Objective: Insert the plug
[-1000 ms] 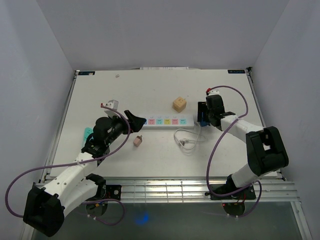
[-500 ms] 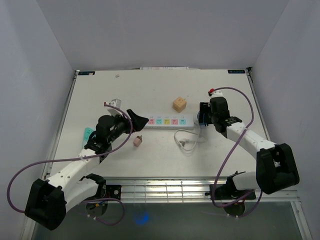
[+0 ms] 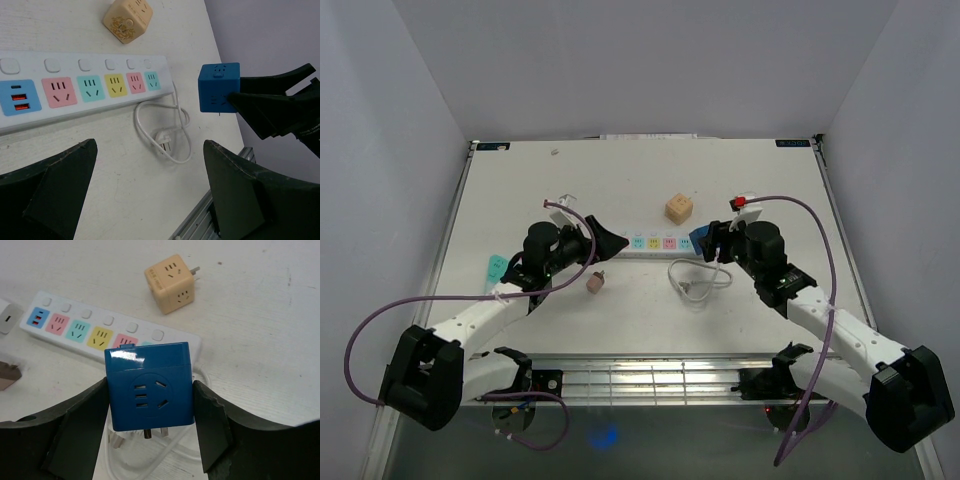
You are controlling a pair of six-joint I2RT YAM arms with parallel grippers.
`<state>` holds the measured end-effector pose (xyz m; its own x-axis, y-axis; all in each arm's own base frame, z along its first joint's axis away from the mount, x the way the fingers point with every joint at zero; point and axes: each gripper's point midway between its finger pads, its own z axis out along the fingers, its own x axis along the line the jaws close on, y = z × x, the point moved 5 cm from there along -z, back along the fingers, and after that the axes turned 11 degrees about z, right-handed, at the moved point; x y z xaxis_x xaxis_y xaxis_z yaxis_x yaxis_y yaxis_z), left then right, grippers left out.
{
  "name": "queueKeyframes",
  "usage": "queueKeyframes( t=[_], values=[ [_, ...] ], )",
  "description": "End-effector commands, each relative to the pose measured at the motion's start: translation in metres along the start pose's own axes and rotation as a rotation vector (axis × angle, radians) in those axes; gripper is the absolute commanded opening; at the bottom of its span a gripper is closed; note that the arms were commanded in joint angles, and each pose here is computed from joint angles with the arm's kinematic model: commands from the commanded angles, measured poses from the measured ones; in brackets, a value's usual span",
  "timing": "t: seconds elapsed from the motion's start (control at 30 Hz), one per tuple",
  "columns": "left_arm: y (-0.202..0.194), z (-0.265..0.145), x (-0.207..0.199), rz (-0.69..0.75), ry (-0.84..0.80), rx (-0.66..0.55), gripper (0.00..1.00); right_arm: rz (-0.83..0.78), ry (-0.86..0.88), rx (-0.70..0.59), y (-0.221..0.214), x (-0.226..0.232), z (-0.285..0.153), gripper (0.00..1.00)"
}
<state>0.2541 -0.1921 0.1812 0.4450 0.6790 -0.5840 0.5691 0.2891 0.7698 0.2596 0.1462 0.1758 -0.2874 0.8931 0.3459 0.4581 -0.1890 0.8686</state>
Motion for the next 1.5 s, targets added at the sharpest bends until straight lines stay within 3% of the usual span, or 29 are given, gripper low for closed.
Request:
queueKeyframes(
  t=[0.0,0.63,1.47],
  values=[
    [0.014,0.001,-0.017,0.005,-0.091,-0.024,0.98,-0.018,0.137,-0.135,0.024,0.034,-0.006,0.44],
    [0.005,0.009,-0.035,-0.010,-0.221,-0.033,0.98,-0.137,0.328,-0.096,0.003,0.108,-0.013,0.41],
    [-0.022,0.030,-0.050,-0.042,-0.268,0.041,0.98,-0.217,0.429,-0.086,-0.007,0.144,-0.019,0.40]
  ],
)
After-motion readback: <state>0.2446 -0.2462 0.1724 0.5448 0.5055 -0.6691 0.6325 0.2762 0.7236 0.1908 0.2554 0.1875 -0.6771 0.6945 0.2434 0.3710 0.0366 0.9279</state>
